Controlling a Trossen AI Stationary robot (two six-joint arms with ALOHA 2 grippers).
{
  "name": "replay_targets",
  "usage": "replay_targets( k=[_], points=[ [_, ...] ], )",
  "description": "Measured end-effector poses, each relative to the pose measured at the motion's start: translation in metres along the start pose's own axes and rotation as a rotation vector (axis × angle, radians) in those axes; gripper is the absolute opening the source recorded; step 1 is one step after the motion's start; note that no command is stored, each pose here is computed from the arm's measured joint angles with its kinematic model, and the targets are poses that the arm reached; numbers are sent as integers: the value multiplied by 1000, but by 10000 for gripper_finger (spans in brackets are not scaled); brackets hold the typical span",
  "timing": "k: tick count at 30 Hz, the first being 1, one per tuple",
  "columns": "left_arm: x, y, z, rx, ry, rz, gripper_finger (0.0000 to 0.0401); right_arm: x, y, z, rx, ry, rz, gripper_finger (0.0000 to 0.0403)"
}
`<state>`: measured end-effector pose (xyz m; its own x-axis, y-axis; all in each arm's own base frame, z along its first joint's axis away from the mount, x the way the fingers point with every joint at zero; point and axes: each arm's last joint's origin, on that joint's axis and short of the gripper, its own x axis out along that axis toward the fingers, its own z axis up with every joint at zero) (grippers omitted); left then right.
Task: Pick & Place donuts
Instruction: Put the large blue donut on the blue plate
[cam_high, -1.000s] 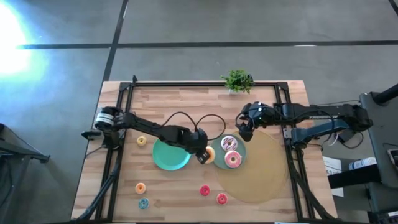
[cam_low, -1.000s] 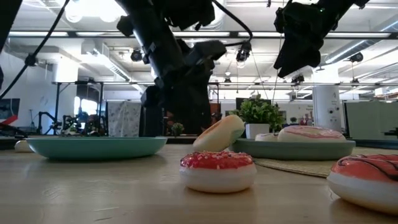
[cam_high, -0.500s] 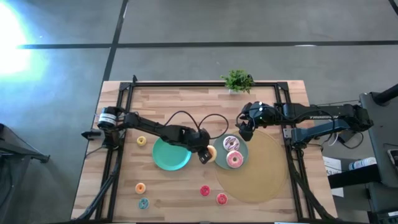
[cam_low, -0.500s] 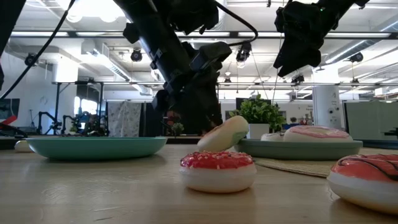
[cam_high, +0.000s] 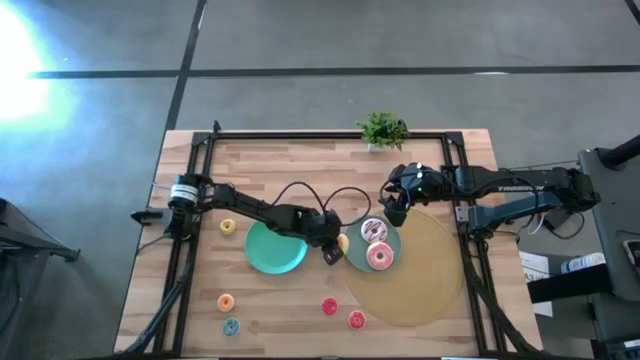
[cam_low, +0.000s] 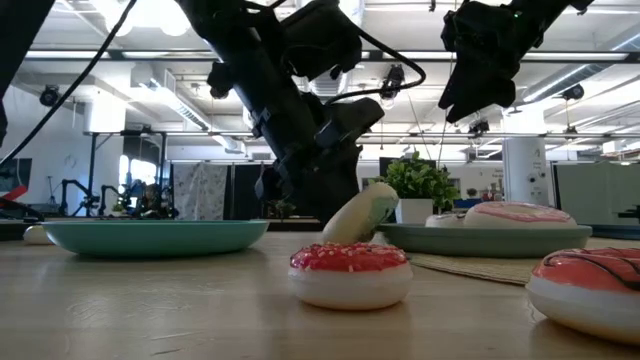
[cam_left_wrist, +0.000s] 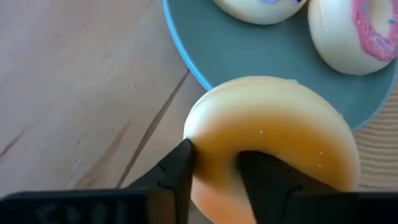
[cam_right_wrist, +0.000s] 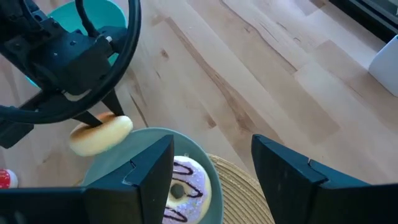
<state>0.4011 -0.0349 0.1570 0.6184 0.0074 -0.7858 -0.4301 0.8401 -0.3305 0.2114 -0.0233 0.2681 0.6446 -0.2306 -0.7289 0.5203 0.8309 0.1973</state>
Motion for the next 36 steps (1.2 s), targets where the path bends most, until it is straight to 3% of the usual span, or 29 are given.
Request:
replay_targets(
  k=[5, 11, 14, 18, 21, 24, 30, 36],
  points=[
    [-3, -2, 1, 14, -5, -19, 12, 0, 1, 2, 6, -17, 12, 205],
    [-19, -5, 9, 14, 20, -126, 2, -1, 10, 7, -114, -47, 165, 205],
    [-39, -5, 21, 7, 34, -250, 1, -3, 18, 7, -230, -71, 250, 204],
    [-62, 0, 41, -3, 56, -484, 0, -6, 30, 4, -475, -95, 359, 196],
    [-75, 9, 60, -31, -3, -599, 0, -7, 40, 1, -596, -129, 406, 191],
    [-81, 19, 77, -72, -74, -628, 0, -7, 49, 2, -623, -158, 436, 189],
    [-79, 27, 80, -93, -69, -615, 0, -7, 55, 7, -595, -151, 425, 201],
    [-79, 29, 81, -96, -73, -616, 0, -6, 54, 6, -735, -175, 412, 227]
  ],
)
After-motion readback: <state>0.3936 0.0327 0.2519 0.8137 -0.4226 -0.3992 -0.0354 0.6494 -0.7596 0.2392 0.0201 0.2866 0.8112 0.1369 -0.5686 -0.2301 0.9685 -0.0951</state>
